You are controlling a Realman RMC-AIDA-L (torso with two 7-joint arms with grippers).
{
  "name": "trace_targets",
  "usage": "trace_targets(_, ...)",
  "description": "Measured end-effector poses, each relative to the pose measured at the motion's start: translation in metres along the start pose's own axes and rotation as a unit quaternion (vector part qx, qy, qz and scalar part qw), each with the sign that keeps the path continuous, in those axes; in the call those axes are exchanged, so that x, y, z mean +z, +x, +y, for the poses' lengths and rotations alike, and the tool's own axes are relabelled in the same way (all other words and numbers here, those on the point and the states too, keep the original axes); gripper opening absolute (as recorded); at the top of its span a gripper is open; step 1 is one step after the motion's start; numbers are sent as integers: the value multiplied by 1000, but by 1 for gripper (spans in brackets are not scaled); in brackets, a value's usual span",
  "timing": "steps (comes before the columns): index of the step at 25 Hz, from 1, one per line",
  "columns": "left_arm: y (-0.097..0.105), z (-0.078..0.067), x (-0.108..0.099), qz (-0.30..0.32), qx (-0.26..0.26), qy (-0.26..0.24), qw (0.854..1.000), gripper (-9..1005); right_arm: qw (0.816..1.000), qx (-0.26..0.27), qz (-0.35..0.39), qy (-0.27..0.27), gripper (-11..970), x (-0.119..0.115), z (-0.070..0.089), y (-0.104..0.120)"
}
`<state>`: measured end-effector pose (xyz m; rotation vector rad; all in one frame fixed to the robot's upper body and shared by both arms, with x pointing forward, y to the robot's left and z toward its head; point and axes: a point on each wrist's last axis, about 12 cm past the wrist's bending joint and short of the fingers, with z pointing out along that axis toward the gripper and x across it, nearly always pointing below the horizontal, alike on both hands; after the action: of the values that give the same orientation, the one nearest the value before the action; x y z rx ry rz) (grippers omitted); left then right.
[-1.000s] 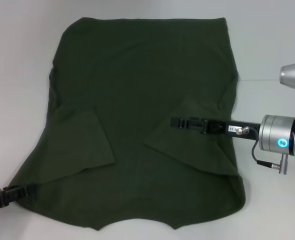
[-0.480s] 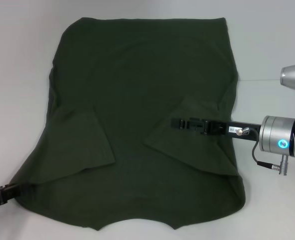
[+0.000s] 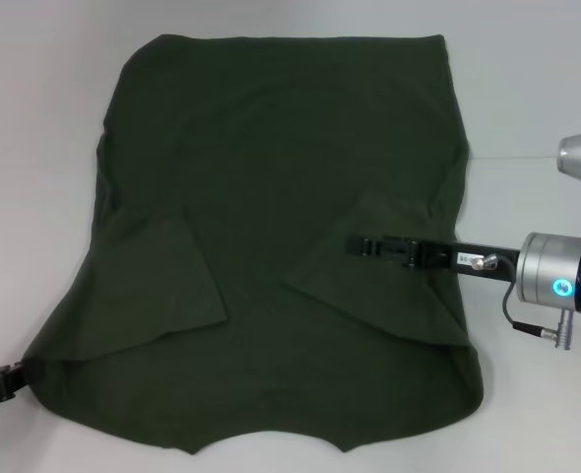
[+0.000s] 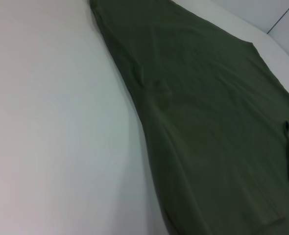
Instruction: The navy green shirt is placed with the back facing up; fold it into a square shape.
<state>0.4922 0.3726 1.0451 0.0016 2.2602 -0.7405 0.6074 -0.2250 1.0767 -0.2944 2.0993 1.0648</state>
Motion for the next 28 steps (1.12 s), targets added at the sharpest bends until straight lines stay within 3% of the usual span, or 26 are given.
trace_targets(7, -3, -3, 2, -4, 0, 8, 1000, 37, 1000, 12, 6, -4, 899, -13, -5, 2)
trace_targets(21, -5, -6, 6, -9, -6, 17, 1000, 29, 990, 73, 105, 59, 899, -71, -26, 8)
trace_targets(28, -4, -7, 8, -16, -14, 24, 999, 28, 988, 85, 114, 63, 897, -85, -30, 20)
